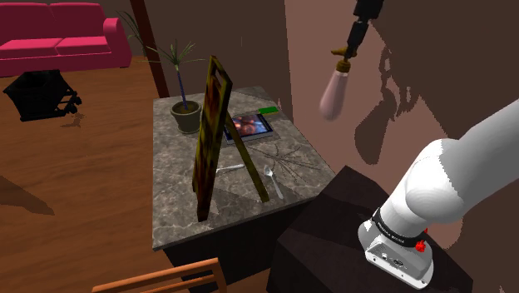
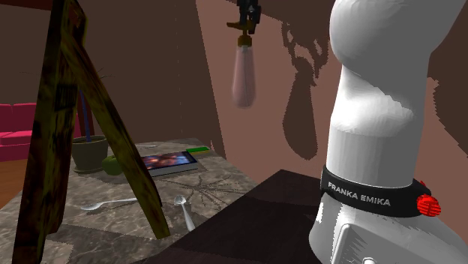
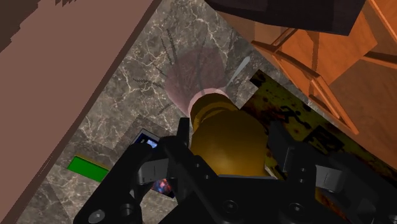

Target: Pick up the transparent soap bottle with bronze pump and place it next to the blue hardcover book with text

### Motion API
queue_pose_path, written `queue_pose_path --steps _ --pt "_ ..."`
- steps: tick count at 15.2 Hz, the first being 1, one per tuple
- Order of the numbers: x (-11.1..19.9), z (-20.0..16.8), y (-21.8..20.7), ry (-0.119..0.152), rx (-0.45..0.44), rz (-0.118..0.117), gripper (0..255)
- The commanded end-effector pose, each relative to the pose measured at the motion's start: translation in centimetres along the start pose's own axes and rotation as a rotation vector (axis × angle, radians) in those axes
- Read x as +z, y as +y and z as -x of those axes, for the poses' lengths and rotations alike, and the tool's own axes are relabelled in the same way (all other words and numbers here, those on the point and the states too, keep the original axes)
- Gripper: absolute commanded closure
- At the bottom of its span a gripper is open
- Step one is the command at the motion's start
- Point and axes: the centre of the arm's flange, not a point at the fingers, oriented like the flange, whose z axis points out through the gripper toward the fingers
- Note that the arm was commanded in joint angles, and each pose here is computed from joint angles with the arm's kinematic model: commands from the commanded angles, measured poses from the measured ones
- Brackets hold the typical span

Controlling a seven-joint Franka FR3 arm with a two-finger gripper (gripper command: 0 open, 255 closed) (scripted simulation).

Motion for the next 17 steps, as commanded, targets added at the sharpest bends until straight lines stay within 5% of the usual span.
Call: queue_pose_path --steps 1,4,17 --pt "-1.0 0.0 -0.2 0.0 0.0 0.0 255" --pt "-2.2 -0.1 -0.4 0.0 0.0 0.0 255" --pt "9.6 -12.5 0.2 0.0 0.0 0.0 255"
